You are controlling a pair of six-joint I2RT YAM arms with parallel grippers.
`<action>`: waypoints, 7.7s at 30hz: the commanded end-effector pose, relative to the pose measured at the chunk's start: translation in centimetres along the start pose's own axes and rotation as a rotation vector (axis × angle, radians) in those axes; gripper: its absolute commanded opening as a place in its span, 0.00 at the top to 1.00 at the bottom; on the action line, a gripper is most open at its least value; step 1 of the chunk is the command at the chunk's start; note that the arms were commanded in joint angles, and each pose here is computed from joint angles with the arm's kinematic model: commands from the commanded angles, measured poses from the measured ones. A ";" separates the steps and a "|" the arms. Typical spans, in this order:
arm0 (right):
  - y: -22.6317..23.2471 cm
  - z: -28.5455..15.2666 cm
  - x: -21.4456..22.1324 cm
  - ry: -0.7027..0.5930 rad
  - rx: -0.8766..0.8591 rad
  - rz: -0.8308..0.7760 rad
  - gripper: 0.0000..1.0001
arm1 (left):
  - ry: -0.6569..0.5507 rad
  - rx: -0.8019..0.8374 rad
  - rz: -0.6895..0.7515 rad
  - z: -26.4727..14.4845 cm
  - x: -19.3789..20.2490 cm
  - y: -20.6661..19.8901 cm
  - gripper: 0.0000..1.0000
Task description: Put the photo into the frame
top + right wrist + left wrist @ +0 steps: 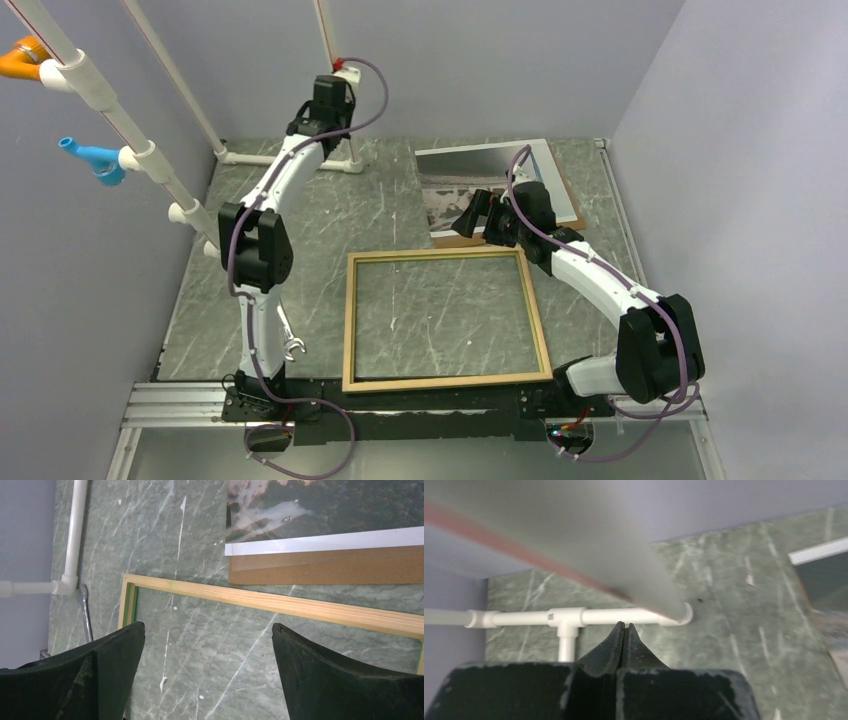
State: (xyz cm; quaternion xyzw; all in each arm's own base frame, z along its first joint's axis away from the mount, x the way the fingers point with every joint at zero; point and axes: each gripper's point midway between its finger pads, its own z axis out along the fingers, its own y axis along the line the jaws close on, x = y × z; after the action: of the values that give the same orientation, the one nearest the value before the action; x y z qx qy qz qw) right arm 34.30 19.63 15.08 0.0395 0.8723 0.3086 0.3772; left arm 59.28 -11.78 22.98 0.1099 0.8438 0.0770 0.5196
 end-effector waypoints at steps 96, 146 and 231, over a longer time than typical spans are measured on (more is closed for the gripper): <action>-9.9 -3.0 0.9 0.074 0.303 0.198 0.00 | 0.385 0.444 -0.343 -23.2 19.4 -12.1 0.01; -30.5 0.3 -14.1 -0.076 0.666 0.357 0.00 | 0.525 0.788 -0.604 -6.3 14.5 -24.8 0.08; -26.5 0.7 -13.0 -0.042 0.253 0.479 0.03 | 0.451 0.798 -0.548 -6.4 11.8 -23.8 0.19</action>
State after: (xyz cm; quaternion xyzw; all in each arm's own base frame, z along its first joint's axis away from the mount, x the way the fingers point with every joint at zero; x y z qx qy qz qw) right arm 48.23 -4.22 6.84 0.3020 0.8549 0.3127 0.2830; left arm 44.84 -31.11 8.05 0.0475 0.9073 -0.3546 0.2211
